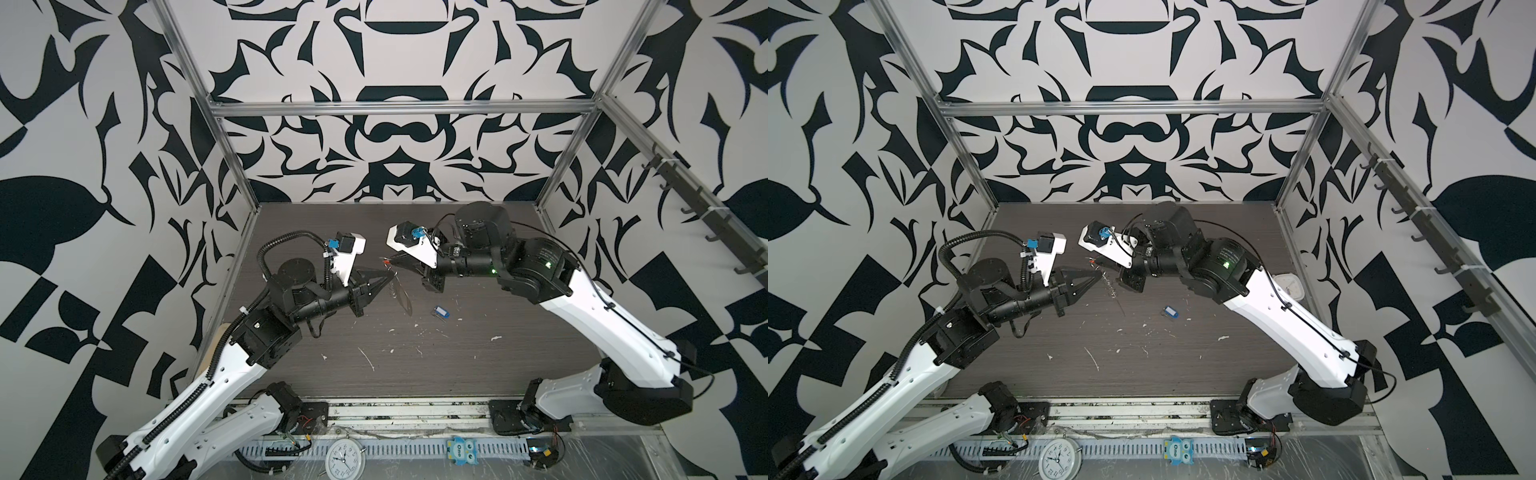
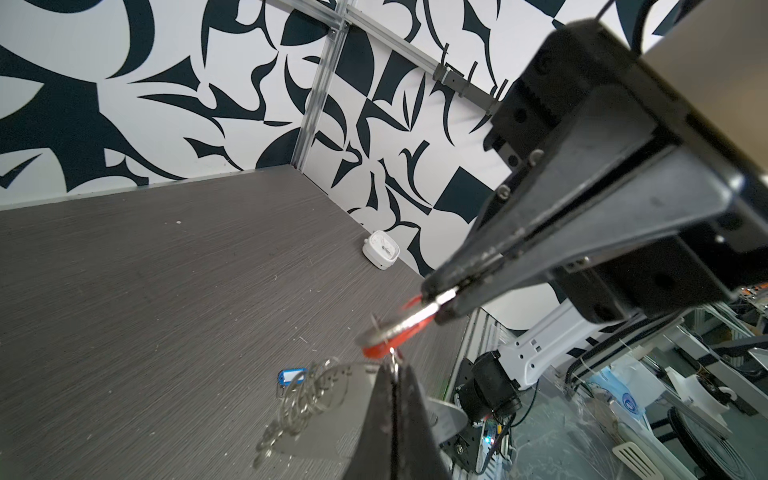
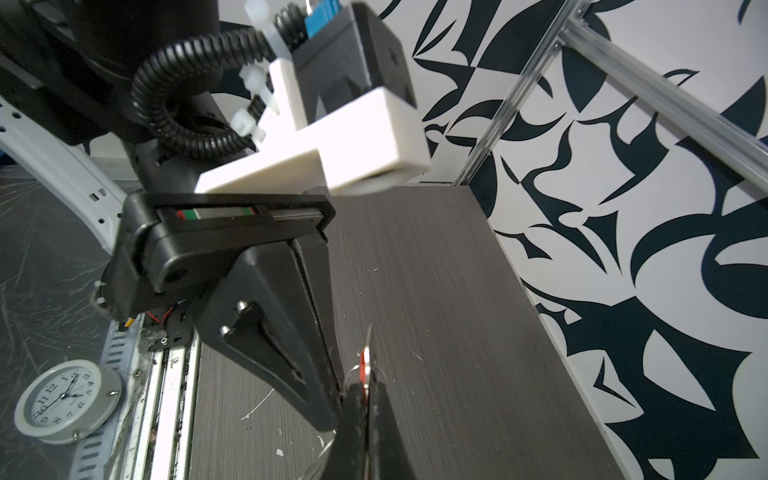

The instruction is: Remove the keys from the keyring

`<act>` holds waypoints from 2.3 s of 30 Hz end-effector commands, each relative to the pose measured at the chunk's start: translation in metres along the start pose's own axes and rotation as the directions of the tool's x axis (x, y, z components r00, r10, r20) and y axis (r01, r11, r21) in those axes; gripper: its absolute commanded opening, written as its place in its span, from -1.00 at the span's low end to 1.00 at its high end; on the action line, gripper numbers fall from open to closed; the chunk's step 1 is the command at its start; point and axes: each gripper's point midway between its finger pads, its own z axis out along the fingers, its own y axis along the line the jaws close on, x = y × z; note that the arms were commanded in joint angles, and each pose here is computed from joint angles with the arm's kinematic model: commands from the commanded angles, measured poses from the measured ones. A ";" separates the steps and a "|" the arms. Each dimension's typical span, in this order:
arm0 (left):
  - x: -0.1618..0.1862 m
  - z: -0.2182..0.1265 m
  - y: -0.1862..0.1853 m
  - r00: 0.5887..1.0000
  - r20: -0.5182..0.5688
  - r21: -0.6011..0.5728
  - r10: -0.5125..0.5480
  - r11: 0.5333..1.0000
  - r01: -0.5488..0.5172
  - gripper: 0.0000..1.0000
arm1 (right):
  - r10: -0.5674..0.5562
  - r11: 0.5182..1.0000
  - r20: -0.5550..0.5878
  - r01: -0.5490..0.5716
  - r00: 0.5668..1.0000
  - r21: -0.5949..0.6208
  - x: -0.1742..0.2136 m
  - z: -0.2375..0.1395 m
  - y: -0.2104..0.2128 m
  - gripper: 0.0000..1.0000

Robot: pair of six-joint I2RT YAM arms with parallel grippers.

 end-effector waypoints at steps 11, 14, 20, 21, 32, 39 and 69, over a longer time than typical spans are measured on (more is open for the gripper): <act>0.040 -0.005 -0.026 0.993 -0.115 0.171 -0.027 0.984 0.047 -1.00 | -0.105 0.994 0.304 0.094 0.947 0.050 -0.093 -0.020 -0.019 -1.00; 0.036 -0.008 -0.031 0.996 -0.090 0.195 -0.024 0.980 0.042 -1.00 | -0.095 0.995 0.302 0.087 0.949 0.040 -0.094 -0.017 -0.020 -1.00; 0.032 -0.009 -0.042 0.998 -0.065 0.263 -0.014 0.964 0.031 -1.00 | -0.085 0.996 0.312 0.087 0.946 0.010 -0.102 -0.017 -0.017 -1.00; 0.031 -0.009 -0.043 0.998 -0.063 0.271 -0.011 0.962 0.028 -1.00 | -0.086 0.996 0.315 0.089 0.945 0.005 -0.103 -0.017 -0.017 -1.00; 0.023 -0.011 -0.046 1.000 -0.026 0.282 -0.004 0.959 0.011 -1.00 | -0.088 0.996 0.314 0.085 0.945 0.021 -0.104 -0.019 -0.020 -0.79; 0.020 -0.011 -0.048 1.000 -0.005 0.291 -0.018 0.956 0.018 -1.00 | -0.074 0.997 0.301 0.067 0.951 0.036 -0.102 -0.012 -0.025 -0.53; 0.007 -0.022 -0.027 0.991 0.135 0.154 -0.008 0.988 -0.013 -1.00 | 0.294 0.876 0.430 -0.421 0.853 0.235 -0.004 -0.047 -0.039 -0.06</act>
